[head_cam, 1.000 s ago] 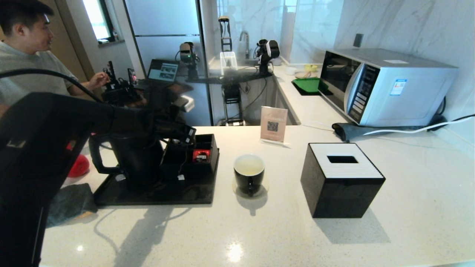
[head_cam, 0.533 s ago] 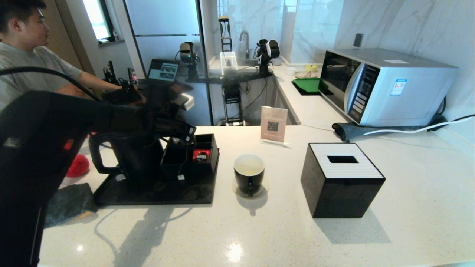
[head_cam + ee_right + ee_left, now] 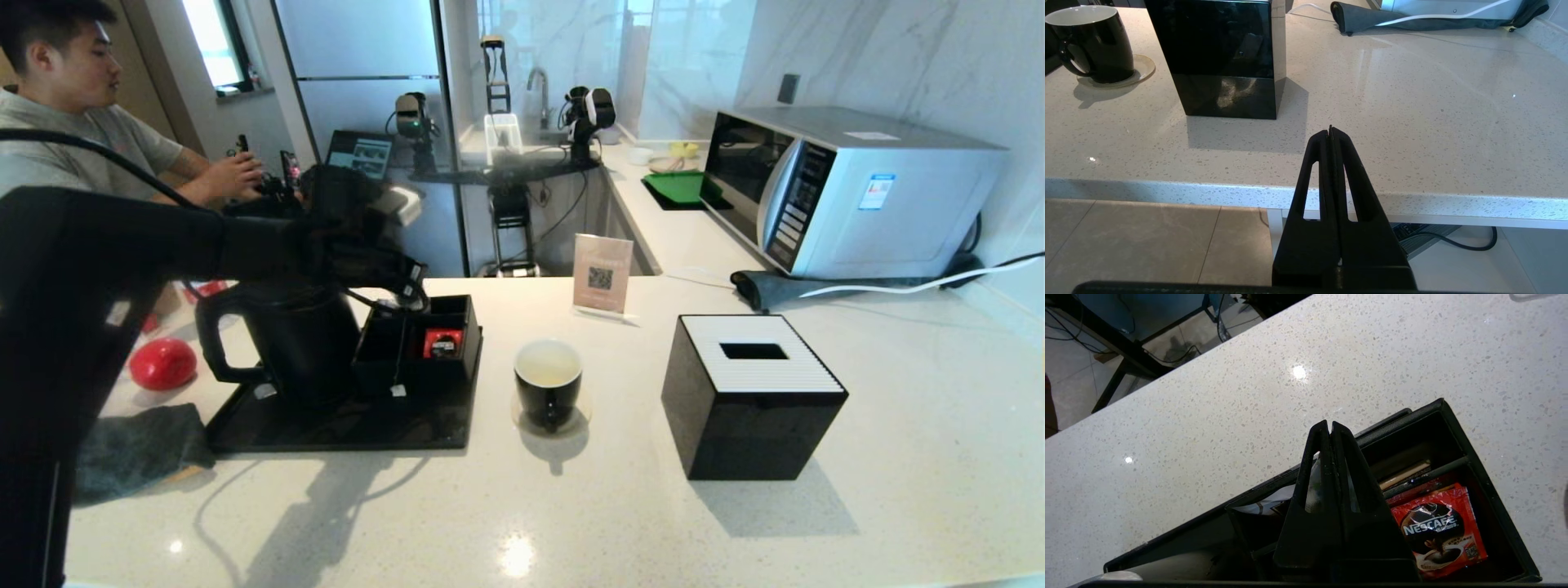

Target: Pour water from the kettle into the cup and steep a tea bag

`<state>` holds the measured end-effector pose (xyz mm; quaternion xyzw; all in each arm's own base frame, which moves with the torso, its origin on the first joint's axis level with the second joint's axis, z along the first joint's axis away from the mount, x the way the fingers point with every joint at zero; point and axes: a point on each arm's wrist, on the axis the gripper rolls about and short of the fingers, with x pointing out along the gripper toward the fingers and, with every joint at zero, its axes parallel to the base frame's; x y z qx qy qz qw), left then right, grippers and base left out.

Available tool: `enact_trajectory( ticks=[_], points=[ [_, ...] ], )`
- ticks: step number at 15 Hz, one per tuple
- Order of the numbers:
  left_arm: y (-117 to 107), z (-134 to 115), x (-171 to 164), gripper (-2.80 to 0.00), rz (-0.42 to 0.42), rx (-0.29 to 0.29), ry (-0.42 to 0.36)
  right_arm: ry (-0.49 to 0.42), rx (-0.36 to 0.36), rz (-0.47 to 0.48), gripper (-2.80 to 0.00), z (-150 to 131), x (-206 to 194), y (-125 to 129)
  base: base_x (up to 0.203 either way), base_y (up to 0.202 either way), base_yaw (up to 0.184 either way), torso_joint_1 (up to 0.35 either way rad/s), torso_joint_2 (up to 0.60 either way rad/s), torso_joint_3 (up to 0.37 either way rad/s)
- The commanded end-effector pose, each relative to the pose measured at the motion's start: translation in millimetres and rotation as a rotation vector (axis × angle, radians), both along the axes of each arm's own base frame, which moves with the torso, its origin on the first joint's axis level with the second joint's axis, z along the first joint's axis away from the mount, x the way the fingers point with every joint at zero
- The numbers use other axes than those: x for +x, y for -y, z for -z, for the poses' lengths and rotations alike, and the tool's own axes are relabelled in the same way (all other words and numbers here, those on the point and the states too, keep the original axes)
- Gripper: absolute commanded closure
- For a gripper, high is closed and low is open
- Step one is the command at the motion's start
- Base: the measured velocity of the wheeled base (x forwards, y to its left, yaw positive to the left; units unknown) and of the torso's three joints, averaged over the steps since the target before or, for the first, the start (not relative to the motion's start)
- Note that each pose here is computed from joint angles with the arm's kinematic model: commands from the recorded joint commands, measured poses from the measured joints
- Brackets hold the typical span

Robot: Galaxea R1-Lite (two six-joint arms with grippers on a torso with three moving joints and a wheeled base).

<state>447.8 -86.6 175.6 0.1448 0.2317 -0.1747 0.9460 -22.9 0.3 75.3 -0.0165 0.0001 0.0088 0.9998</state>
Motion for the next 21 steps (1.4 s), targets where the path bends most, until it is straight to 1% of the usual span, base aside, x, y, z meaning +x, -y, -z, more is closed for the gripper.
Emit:
enact_trajectory(
  ticks=[1, 5, 9, 11, 13, 18, 21],
  points=[
    [0.8, -13.1, -5.7, 0.00, 0.006, -0.005, 0.029, -0.001, -0.001, -0.001, 0.00, 0.0, 0.1, 0.0, 0.000, 0.000, 0.000, 0.000, 0.00, 0.000],
    [6.0, -22.2, -11.8, 0.00, 0.020, -0.010, 0.050, -0.001, -0.001, -0.001, 0.00, 0.0, 0.1, 0.0, 0.000, 0.000, 0.000, 0.000, 0.00, 0.000],
    [11.6, -38.3, -21.5, 0.00, 0.034, -0.022, 0.089, -0.001, -0.001, -0.001, 0.00, 0.0, 0.1, 0.0, 0.000, 0.000, 0.000, 0.000, 0.00, 0.000],
    [15.4, -46.2, -27.3, 0.00, 0.037, -0.039, 0.125, -0.001, -0.001, -0.001, 0.00, 0.0, 0.1, 0.0, 0.000, 0.000, 0.000, 0.000, 0.00, 0.000],
    [19.5, -54.7, -36.0, 0.00, 0.036, -0.069, 0.143, -0.001, -0.001, -0.001, 0.00, 0.0, 0.1, 0.0, 0.000, 0.000, 0.000, 0.000, 0.00, 0.000],
    [21.2, -74.9, -59.5, 0.00, 0.052, -0.084, 0.172, -0.001, -0.001, -0.001, 0.00, 0.0, 0.1, 0.0, 0.000, 0.000, 0.000, 0.000, 0.00, 0.000],
    [18.6, -76.3, -71.3, 0.00, 0.053, -0.082, 0.162, -0.001, -0.001, -0.001, 0.00, 0.0, 0.1, 0.0, 0.000, 0.000, 0.000, 0.000, 0.00, 0.000]
  ],
)
